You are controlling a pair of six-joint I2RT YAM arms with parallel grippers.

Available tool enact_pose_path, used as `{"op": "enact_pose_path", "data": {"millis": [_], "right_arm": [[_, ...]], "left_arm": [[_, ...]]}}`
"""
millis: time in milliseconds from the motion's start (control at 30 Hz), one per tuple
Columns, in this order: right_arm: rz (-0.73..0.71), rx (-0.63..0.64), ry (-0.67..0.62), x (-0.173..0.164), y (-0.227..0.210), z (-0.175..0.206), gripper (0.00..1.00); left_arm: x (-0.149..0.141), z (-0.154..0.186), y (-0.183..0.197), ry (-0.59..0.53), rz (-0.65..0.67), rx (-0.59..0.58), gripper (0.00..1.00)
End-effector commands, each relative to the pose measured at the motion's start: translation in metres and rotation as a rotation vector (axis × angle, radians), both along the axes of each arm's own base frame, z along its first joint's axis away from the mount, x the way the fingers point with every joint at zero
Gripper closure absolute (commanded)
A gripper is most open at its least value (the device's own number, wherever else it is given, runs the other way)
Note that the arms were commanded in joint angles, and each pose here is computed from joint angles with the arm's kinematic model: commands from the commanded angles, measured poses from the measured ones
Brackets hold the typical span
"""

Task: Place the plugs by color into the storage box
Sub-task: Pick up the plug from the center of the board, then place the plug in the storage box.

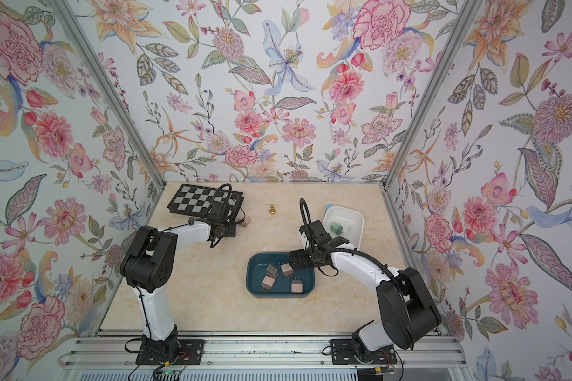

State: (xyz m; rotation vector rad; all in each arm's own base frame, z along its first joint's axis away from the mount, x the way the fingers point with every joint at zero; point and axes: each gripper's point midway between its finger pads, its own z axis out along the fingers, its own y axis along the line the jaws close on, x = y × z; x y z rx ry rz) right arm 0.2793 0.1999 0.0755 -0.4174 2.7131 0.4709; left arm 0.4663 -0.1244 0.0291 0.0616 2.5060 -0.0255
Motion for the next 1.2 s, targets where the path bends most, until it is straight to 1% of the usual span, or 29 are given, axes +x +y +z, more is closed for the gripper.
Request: {"op": "enact_pose_path", "data": {"millis": [0, 67, 200, 367, 567, 633, 667, 700, 833, 1000, 1100, 1133, 1167], "right_arm": [[-0.011, 0.003, -0.009, 0.004, 0.003, 0.003, 0.06], [-0.011, 0.004, -0.012, 0.004, 0.003, 0.004, 0.06], [-0.016, 0.007, -0.029, 0.007, 0.002, 0.010, 0.06], [-0.025, 0.016, -0.044, 0.011, 0.001, 0.016, 0.06], [-0.044, 0.030, -0.061, 0.016, -0.005, 0.023, 0.06], [-0.055, 0.038, -0.069, 0.019, -0.009, 0.026, 0.06], [-0.059, 0.040, -0.070, 0.020, -0.011, 0.027, 0.06], [-0.064, 0.042, -0.074, 0.022, -0.014, 0.028, 0.06], [-0.089, 0.045, -0.092, 0.029, -0.025, 0.033, 0.06], [-0.110, 0.049, -0.098, 0.036, -0.037, 0.034, 0.06], [-0.117, 0.049, -0.101, 0.038, -0.042, 0.035, 0.06], [-0.122, 0.050, -0.105, 0.039, -0.044, 0.036, 0.06], [-0.123, 0.051, -0.104, 0.039, -0.045, 0.035, 0.06]], "left_arm": [[-0.001, -0.007, 0.004, 0.010, -0.001, 0.005, 0.52], [-0.002, -0.001, 0.003, 0.003, 0.000, -0.005, 0.54], [-0.010, 0.023, -0.001, -0.028, -0.009, -0.027, 0.58], [-0.030, 0.059, -0.020, -0.069, -0.045, -0.040, 0.58], [-0.070, 0.100, -0.064, -0.107, -0.102, -0.101, 0.58], [-0.089, 0.106, -0.085, -0.106, -0.123, -0.147, 0.58], [-0.098, 0.120, -0.094, -0.133, -0.136, -0.178, 0.58], [-0.108, 0.124, -0.104, -0.135, -0.148, -0.196, 0.58], [-0.141, 0.129, -0.140, -0.126, -0.182, -0.277, 0.57], [-0.180, 0.119, -0.187, -0.088, -0.229, -0.373, 0.57], [-0.201, 0.108, -0.217, -0.055, -0.277, -0.379, 0.57], [-0.208, 0.109, -0.226, -0.055, -0.294, -0.384, 0.57], [-0.212, 0.091, -0.233, -0.026, -0.306, -0.354, 0.57]]}}
